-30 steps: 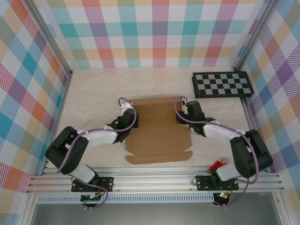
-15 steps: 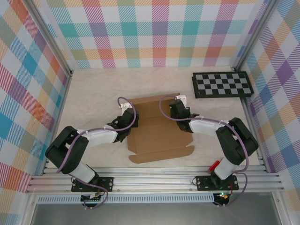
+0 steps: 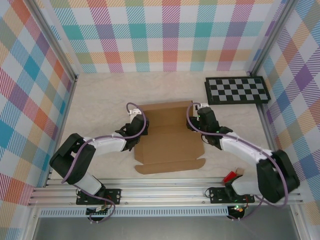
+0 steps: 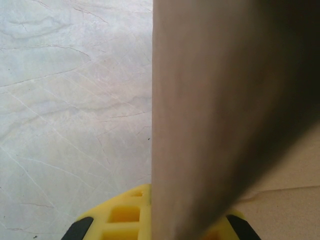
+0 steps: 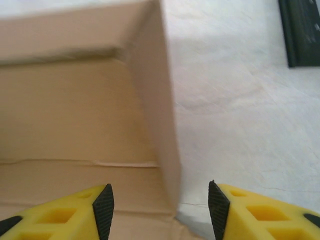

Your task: Fold the paper box

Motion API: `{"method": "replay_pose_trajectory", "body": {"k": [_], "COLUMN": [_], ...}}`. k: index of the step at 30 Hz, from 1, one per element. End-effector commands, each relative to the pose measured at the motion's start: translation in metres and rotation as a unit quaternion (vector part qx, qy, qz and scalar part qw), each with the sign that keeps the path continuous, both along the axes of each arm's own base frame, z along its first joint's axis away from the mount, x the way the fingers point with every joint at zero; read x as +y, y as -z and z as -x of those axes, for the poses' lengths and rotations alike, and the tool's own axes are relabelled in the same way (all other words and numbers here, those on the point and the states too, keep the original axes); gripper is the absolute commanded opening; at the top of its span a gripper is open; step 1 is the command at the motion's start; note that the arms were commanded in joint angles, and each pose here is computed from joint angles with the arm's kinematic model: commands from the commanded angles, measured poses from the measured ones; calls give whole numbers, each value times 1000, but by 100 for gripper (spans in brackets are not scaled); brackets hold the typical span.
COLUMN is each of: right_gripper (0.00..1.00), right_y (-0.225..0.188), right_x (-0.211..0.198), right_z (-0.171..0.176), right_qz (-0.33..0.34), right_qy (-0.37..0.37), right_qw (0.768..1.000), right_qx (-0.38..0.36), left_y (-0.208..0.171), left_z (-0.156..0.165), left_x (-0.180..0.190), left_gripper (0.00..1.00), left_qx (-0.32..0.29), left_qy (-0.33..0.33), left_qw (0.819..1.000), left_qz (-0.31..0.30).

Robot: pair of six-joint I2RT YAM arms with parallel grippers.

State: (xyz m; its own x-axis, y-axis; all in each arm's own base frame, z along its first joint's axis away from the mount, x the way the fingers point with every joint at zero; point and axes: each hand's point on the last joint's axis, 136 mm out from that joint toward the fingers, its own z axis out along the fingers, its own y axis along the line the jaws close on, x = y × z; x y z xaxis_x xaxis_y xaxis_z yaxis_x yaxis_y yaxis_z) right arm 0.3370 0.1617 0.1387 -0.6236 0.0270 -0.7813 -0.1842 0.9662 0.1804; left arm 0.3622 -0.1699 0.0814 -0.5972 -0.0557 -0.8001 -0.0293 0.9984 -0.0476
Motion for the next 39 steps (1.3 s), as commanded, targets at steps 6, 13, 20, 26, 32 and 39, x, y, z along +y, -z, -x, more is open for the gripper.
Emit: {"method": "replay_pose_trajectory", "body": {"k": [6,13,20,26,32,39], "right_gripper": [64,64,64,62,51,45], "right_y": [-89,-58,-32,-15,-10,-9], "right_x": [-10,-4,8,8,7,-7], "right_z": [-13,-37,-21,-4,4,13], "right_qz": [-17,-67,-131,-144,-154,-117], "right_qy": [-21,18,16,10,4,18], "right_qw": [1000,993,982,978,980,988], "right_qx": [-9,98,139,149,127,97], "left_y": [4,-15,-19,-9,4,-10], "left_z": [7,5,3,2,5,16], "left_x": [-1,0,0,-1,-10,-23], "left_gripper": [0,0,0,0,12,47], "left_qx": [-29,-91,-104,-88,-52,-47], "left_qy": [44,56,60,60,75,109], "left_qw": [999,994,993,994,996,992], "left_qz": [4,11,6,-1,11,53]}}
